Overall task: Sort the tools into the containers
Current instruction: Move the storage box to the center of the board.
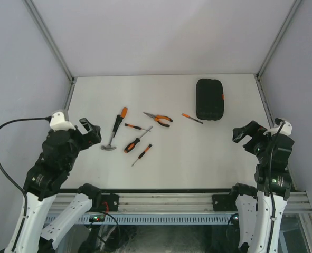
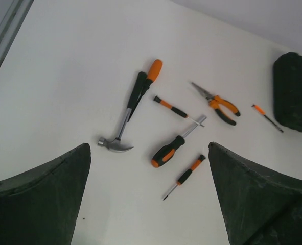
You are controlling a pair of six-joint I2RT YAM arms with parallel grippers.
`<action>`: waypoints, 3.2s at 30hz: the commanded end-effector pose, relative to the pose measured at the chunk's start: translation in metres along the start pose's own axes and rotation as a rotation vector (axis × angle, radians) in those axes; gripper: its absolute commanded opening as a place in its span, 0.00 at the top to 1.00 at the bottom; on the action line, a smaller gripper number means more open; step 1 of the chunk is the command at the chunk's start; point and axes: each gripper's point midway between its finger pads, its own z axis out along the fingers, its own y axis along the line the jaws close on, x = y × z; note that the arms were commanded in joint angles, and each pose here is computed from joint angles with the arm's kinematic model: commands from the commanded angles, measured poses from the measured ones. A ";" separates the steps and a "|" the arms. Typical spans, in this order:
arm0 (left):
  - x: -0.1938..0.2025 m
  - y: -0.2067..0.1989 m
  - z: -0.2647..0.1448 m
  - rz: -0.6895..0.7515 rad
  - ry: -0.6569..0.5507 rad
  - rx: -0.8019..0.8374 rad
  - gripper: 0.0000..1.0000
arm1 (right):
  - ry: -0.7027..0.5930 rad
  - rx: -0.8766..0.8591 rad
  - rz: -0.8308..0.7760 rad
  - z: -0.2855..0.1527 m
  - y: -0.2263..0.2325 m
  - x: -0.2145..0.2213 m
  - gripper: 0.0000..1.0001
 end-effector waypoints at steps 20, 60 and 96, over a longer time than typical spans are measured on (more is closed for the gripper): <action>-0.160 -0.028 -0.117 -0.228 -0.462 0.244 0.00 | 0.181 0.007 -0.026 0.064 0.028 -0.001 0.00; -0.210 -0.025 -0.155 -0.362 -0.613 0.306 0.00 | 0.215 0.033 -0.250 0.234 0.104 -0.003 0.00; -0.203 -0.046 -0.125 -0.315 -0.589 0.328 0.00 | 0.176 0.052 -0.207 0.372 0.090 -0.072 0.02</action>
